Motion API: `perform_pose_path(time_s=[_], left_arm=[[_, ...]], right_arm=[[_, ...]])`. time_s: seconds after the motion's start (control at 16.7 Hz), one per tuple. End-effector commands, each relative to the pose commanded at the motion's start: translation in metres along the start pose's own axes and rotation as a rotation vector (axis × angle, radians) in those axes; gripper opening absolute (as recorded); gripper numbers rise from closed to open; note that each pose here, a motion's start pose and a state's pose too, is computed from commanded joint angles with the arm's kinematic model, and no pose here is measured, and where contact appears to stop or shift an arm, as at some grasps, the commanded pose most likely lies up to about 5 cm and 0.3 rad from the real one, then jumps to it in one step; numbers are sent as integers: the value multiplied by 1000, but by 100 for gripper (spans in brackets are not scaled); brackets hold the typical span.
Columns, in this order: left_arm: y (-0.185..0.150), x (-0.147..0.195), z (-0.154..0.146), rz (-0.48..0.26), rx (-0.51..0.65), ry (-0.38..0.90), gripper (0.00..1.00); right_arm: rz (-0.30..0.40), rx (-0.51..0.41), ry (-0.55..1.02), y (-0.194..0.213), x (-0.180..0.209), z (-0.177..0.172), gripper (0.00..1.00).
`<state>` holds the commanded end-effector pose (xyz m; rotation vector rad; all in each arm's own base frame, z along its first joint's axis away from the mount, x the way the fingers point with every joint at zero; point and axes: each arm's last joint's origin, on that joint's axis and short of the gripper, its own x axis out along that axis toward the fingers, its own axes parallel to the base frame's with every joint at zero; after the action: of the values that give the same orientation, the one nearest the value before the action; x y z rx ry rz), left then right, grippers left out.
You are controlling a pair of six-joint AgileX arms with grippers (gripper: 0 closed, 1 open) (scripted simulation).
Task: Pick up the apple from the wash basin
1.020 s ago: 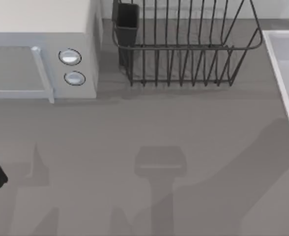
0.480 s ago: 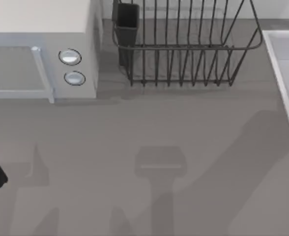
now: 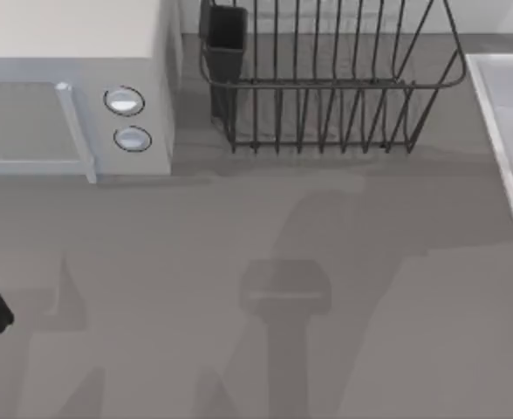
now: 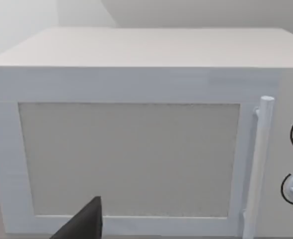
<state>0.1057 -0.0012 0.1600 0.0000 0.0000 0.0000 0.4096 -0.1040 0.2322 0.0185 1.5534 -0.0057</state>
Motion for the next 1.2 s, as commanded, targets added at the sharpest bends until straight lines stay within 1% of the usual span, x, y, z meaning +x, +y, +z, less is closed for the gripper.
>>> perform_pose_path(time_s=[0.12,0.24,0.6,0.72,0.84,0.96,1.08,1.2], left_arm=[[0,0,0,0,0,0,100],[0,0,0,0,0,0,100],[0,0,0,0,0,0,100],[0,0,0,0,0,0,100],[0,0,0,0,0,0,100],[0,0,0,0,0,0,100],[0,0,0,0,0,0,100],[0,0,0,0,0,0,100]], right_arm=[[-4,0,-15,3,-31,-8,0],[-8,-1,-31,5,-50,-13,0],[-7,-2,-32,7,-51,-13,0],[-5,-1,-26,20,-51,-13,0],[-1,-1,-16,50,-50,-15,0],[1,-1,-5,96,-49,-23,0],[1,-3,5,153,-48,-40,0],[-1,-5,13,209,-47,-69,0]])
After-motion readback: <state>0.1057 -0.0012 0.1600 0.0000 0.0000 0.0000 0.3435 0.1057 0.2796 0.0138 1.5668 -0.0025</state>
